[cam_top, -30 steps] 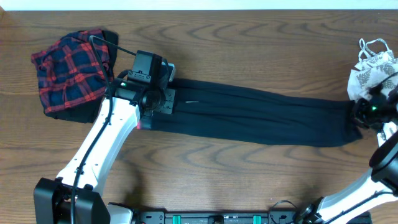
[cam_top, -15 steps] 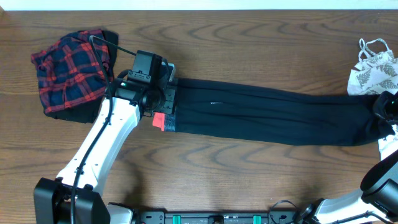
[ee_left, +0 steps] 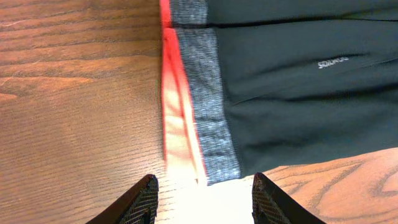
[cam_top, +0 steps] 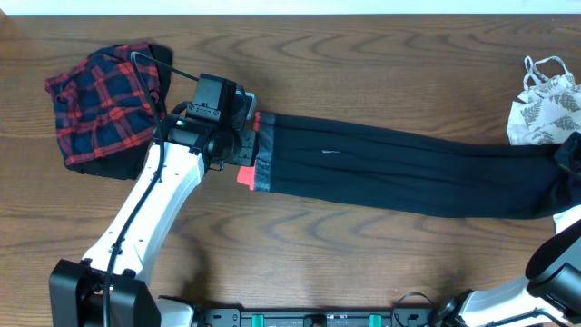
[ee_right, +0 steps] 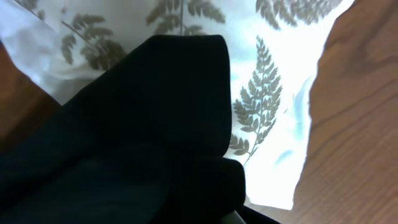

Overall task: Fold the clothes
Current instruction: 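Lift the right end and fold it leftward over the pants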

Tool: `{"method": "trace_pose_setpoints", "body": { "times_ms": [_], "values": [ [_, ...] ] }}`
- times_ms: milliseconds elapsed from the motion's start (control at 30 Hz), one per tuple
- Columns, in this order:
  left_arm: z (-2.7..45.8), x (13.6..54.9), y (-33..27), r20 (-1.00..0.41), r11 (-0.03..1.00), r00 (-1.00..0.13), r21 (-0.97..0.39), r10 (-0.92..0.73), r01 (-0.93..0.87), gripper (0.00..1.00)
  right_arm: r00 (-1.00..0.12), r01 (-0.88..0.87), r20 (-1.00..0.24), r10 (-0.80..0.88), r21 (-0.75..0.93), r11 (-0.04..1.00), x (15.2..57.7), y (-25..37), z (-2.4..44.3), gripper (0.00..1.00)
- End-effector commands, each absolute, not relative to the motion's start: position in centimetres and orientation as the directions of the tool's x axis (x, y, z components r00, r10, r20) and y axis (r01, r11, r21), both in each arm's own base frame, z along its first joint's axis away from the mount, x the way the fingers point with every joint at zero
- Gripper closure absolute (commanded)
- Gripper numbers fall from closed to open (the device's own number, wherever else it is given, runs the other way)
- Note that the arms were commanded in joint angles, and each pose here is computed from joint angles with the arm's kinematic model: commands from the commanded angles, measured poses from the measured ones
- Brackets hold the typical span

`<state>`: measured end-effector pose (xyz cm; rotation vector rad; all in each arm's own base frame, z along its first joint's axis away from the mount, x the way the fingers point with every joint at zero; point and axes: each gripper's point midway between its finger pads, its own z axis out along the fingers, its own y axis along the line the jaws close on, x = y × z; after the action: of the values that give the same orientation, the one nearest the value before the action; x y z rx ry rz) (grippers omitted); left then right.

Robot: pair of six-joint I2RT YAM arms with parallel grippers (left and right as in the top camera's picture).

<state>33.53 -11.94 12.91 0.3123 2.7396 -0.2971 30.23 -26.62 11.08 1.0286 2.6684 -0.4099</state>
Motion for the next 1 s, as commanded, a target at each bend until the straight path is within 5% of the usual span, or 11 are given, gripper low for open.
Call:
{"method": "trace_pose_setpoints", "body": {
  "times_ms": [0, 967],
  "values": [
    [13.3, 33.7, -11.9, -0.389, 0.956, -0.906, -0.165, 0.164, 0.243, 0.51, -0.71, 0.683, -0.401, 0.579, -0.189, 0.706, 31.5, -26.0, 14.2, 0.99],
    [13.3, 33.7, -11.9, -0.389, 0.956, -0.906, -0.165, 0.164, 0.243, 0.51, -0.844, 0.503, -0.312, 0.435, -0.18, 0.846, 35.8, -10.3, 13.6, 0.99]
  ]
}}
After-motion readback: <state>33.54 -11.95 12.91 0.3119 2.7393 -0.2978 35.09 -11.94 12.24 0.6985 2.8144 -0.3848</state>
